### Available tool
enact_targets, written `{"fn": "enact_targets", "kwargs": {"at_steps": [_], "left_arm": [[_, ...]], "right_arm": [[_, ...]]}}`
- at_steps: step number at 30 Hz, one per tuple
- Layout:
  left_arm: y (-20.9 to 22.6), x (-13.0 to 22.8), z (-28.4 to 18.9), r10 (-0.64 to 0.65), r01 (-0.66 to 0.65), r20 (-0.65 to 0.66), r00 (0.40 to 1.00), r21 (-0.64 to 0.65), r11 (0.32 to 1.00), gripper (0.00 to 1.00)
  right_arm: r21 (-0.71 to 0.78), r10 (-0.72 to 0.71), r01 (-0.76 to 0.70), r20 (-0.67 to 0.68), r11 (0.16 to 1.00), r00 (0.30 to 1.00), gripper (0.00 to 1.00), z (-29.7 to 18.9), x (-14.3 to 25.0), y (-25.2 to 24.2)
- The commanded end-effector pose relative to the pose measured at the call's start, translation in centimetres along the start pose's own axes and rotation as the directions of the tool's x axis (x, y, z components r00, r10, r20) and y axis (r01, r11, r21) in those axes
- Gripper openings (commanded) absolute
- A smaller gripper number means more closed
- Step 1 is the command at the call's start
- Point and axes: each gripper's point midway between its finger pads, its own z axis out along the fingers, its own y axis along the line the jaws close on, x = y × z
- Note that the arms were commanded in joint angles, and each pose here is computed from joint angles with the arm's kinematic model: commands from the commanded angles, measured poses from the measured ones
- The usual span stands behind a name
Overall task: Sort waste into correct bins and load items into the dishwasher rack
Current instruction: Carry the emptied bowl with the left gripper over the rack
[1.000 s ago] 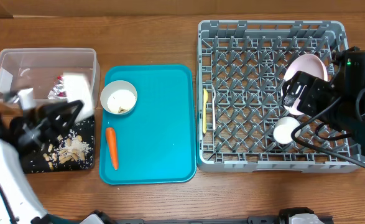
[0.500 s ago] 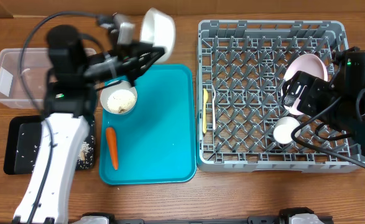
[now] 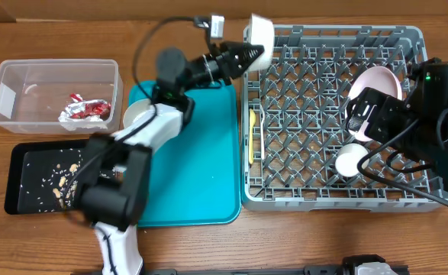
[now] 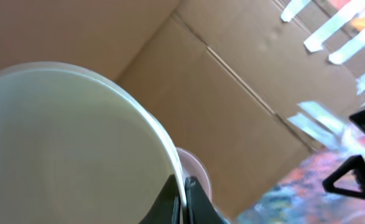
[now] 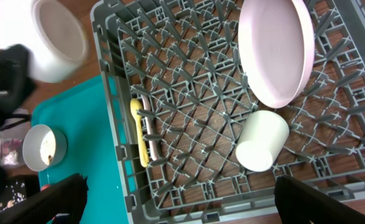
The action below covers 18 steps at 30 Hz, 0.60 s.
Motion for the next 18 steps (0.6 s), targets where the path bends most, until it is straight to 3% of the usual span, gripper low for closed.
{"fn": "enact_targets", "kwargs": {"at_steps": [1,7,18], "left_arm": [[1.7,1.8,0.9,-0.213,0.212,0.019,0.977,0.021,0.977,0.04],[4.0,5.7,1.9,-0.29,0.29,-0.016,0.957,0.009,0.957,0.04],[4.4,7.2,2.7,-0.266,0.265,-0.032,0.964,-0.012,0.964,0.04]], "right_arm": [[0.0,-0.004,0.004,0.022,1.0,1.0,1.0,-0.4,-0.4,0.0],[0.0,-0.004,0.004,0.021,1.0,1.0,1.0,-0.4,-0.4,0.0],[0.003,-0.003,0.003,0.014,1.0,1.0,1.0,-0.4,-0.2,-0.1]]}}
